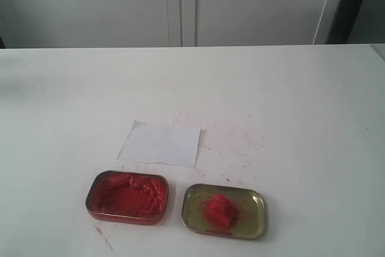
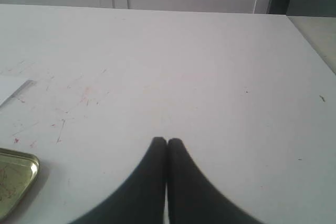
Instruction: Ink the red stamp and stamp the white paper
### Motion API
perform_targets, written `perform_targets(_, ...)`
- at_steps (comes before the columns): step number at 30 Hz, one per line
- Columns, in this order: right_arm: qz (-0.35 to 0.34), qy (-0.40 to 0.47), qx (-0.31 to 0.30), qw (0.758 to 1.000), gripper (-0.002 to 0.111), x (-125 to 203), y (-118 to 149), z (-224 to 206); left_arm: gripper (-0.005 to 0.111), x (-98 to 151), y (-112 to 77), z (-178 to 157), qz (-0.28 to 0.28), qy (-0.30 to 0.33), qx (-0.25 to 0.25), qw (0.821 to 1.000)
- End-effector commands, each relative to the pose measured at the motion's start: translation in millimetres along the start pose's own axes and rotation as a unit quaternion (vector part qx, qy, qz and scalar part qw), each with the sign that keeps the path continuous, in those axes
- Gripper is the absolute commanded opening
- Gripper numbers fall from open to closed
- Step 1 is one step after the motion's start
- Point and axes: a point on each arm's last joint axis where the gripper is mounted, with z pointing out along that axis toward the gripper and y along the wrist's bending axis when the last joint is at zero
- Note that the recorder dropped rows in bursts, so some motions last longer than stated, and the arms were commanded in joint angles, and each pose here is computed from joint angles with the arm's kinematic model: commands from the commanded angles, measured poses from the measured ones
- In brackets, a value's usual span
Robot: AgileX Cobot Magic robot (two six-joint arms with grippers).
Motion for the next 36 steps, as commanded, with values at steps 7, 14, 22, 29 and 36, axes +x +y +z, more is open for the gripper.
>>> perform_targets(7, -0.003, -0.007, 0.000, 1.000, 0.000, 0.3, -0.2, 0.2, 0.000, 2.1, -0.3, 0.9, -0.007, 0.002, 0.001, 1.000)
perform_targets(14, -0.003, -0.007, 0.000, 1.000, 0.000, 0.3, -0.2, 0.2, 0.000, 2.1, -0.3, 0.9, -0.007, 0.002, 0.001, 1.000)
perform_targets(22, -0.003, -0.007, 0.000, 1.000, 0.000, 0.3, -0.2, 0.2, 0.000, 2.1, -0.3, 0.9, -0.007, 0.002, 0.001, 1.000)
perform_targets(29, -0.003, -0.007, 0.000, 1.000, 0.000, 0.3, -0.2, 0.2, 0.000, 2.1, -0.3, 0.9, -0.007, 0.002, 0.001, 1.000)
perform_targets(36, -0.003, -0.023, 0.002, 1.000, 0.000, -2.7, -0.4, 0.1, 0.000, 2.1, -0.3, 0.9, -0.007, 0.002, 0.001, 1.000)
